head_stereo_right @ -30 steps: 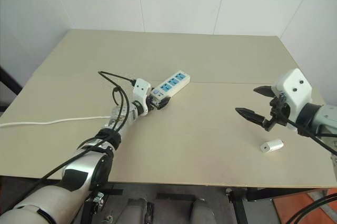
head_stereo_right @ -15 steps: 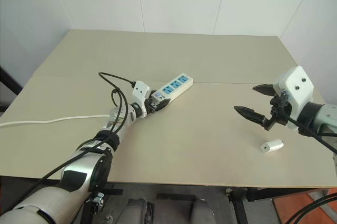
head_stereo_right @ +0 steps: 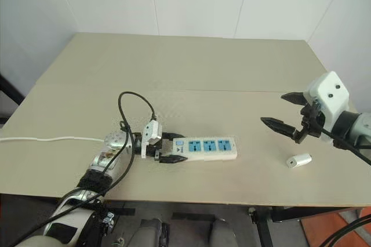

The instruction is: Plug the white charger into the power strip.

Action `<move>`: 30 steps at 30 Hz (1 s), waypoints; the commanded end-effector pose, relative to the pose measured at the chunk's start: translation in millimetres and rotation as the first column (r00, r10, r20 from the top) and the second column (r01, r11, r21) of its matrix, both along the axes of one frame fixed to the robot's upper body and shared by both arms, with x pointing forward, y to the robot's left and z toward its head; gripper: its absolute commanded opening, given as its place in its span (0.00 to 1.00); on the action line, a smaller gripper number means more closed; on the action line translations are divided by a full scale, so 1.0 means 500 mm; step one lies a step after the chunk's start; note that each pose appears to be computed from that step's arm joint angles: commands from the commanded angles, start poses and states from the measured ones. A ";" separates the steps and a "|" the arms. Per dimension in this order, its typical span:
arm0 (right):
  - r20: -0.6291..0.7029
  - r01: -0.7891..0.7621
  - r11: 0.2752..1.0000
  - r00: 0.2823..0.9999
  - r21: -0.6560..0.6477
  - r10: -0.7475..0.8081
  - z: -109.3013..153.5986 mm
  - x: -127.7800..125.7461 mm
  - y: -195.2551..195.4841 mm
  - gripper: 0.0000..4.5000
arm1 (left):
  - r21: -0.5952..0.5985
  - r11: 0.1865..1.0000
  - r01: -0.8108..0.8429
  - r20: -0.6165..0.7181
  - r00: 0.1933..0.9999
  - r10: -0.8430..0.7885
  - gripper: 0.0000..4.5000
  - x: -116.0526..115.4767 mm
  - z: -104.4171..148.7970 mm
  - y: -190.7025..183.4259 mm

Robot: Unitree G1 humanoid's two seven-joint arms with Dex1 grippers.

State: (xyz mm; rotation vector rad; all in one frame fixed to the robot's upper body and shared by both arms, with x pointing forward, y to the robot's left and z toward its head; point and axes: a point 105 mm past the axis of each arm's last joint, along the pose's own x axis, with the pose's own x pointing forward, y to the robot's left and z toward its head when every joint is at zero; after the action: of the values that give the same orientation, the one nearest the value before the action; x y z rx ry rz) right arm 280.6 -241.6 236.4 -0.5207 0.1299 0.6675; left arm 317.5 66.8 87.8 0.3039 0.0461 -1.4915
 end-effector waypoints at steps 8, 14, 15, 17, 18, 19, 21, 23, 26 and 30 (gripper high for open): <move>-0.024 -0.031 0.994 0.999 -0.105 0.029 0.019 -0.018 -0.028 1.00 | 0.020 0.999 0.048 0.042 0.998 -0.048 0.73 0.000 0.003 -0.012; -0.210 -0.178 0.906 0.972 -0.383 0.102 -0.020 -0.047 -0.067 1.00 | 0.027 0.997 0.077 0.025 0.997 -0.078 0.73 0.003 0.000 -0.016; -0.237 -0.204 0.878 0.965 -0.432 0.108 -0.025 -0.048 -0.073 1.00 | 0.028 0.996 0.081 0.025 0.996 -0.081 0.73 0.004 0.000 -0.018; -0.297 -0.270 0.822 0.946 -0.502 0.129 -0.038 -0.053 -0.083 1.00 | 0.028 0.996 0.085 0.025 0.996 -0.086 0.73 0.005 0.000 -0.020; -0.327 -0.303 0.792 0.935 -0.531 0.138 -0.047 -0.054 -0.087 1.00 | 0.029 0.996 0.089 0.023 0.996 -0.089 0.73 0.005 0.000 -0.022; -0.348 -0.324 0.771 0.927 -0.549 0.142 -0.055 -0.054 -0.090 1.00 | 0.029 0.995 0.092 0.022 0.995 -0.093 0.73 0.005 -0.001 -0.023; -0.388 -0.361 0.733 0.911 -0.577 0.142 -0.073 -0.052 -0.095 1.00 | 0.029 0.995 0.097 0.021 0.995 -0.098 0.73 0.005 -0.001 -0.025; -0.432 -0.401 0.694 0.891 -0.598 0.142 -0.095 -0.051 -0.098 1.00 | 0.029 0.995 0.097 0.021 0.995 -0.098 0.73 0.005 0.000 -0.027; -0.466 -0.431 0.647 0.875 -0.629 0.129 -0.125 -0.045 -0.103 1.00 | 0.028 0.995 0.092 0.022 0.995 -0.092 0.73 0.008 0.000 -0.027; -0.475 -0.428 0.615 0.875 -0.662 0.098 -0.153 -0.028 -0.117 1.00 | 0.024 0.996 0.083 0.022 0.996 -0.083 0.73 0.009 0.001 -0.025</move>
State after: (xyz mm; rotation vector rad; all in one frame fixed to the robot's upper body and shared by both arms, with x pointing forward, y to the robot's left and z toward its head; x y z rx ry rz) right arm 262.0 -295.8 157.2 -1.1896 0.7647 1.0421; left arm 323.1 59.7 87.8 0.3250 0.0371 -1.5516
